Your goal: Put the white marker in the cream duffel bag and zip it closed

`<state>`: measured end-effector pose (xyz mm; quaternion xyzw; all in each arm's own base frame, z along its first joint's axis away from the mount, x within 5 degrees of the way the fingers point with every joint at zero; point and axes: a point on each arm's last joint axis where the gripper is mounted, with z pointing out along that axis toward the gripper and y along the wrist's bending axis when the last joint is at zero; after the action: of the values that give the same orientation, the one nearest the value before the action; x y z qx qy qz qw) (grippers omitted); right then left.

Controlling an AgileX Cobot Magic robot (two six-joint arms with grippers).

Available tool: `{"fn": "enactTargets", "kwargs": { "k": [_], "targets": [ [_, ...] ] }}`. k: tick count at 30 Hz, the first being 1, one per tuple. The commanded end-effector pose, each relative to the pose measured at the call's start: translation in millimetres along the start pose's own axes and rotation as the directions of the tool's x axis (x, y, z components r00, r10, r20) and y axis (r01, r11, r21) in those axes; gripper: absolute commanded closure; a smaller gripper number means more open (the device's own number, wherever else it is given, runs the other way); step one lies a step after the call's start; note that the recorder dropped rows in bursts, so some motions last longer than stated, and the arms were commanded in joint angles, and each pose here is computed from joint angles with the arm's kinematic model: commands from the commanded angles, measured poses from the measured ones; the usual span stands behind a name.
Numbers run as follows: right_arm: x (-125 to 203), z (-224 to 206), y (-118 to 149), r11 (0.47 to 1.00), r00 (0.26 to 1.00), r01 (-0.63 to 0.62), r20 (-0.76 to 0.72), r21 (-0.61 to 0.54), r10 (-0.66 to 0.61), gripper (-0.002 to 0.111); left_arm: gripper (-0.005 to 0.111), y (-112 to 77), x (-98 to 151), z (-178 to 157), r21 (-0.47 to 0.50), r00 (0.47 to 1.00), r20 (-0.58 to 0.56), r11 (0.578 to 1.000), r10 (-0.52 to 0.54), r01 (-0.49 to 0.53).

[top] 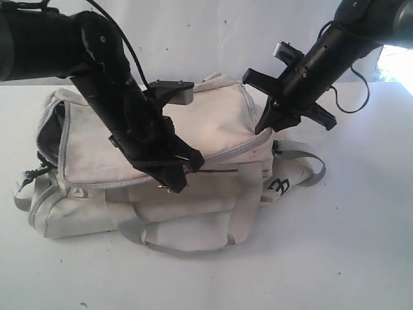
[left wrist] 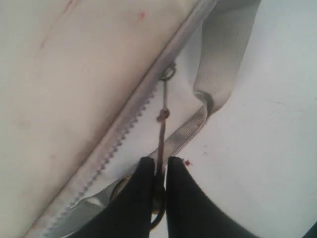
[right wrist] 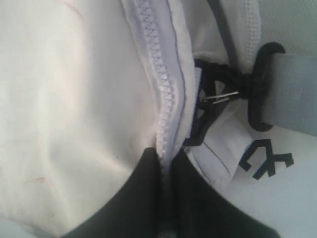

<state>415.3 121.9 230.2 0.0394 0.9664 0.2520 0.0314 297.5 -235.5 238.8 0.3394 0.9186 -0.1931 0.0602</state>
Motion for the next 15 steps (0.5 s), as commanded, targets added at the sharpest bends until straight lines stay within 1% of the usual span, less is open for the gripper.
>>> {"fn": "enactTargets", "kwargs": {
  "k": [1,3,6,11,15],
  "targets": [
    [-5,-14,-25,0.995,1.000,0.010,0.016,0.096,-0.011,0.108,0.107,11.0,14,-18,-0.037,0.998,-0.044,0.999,-0.034,0.032],
    [-6,-17,-31,0.994,1.000,0.002,0.013,0.110,-0.003,0.108,0.107,16.7,19,-26,-0.038,0.997,-0.047,0.998,-0.054,0.053],
    [-8,-20,-39,0.991,1.000,-0.004,0.022,0.135,0.001,0.108,0.107,20.8,28,-37,-0.027,0.993,-0.091,0.997,-0.077,0.075],
    [-12,-23,-47,0.983,0.999,0.002,0.049,0.182,-0.011,0.108,0.107,30.2,32,-57,-0.041,0.997,-0.038,0.997,-0.074,0.073],
    [-14,-25,-54,0.975,0.998,-0.003,0.065,0.223,-0.012,0.108,0.107,35.0,41,-73,-0.053,0.997,0.002,0.996,-0.075,0.075]
  ]
}}
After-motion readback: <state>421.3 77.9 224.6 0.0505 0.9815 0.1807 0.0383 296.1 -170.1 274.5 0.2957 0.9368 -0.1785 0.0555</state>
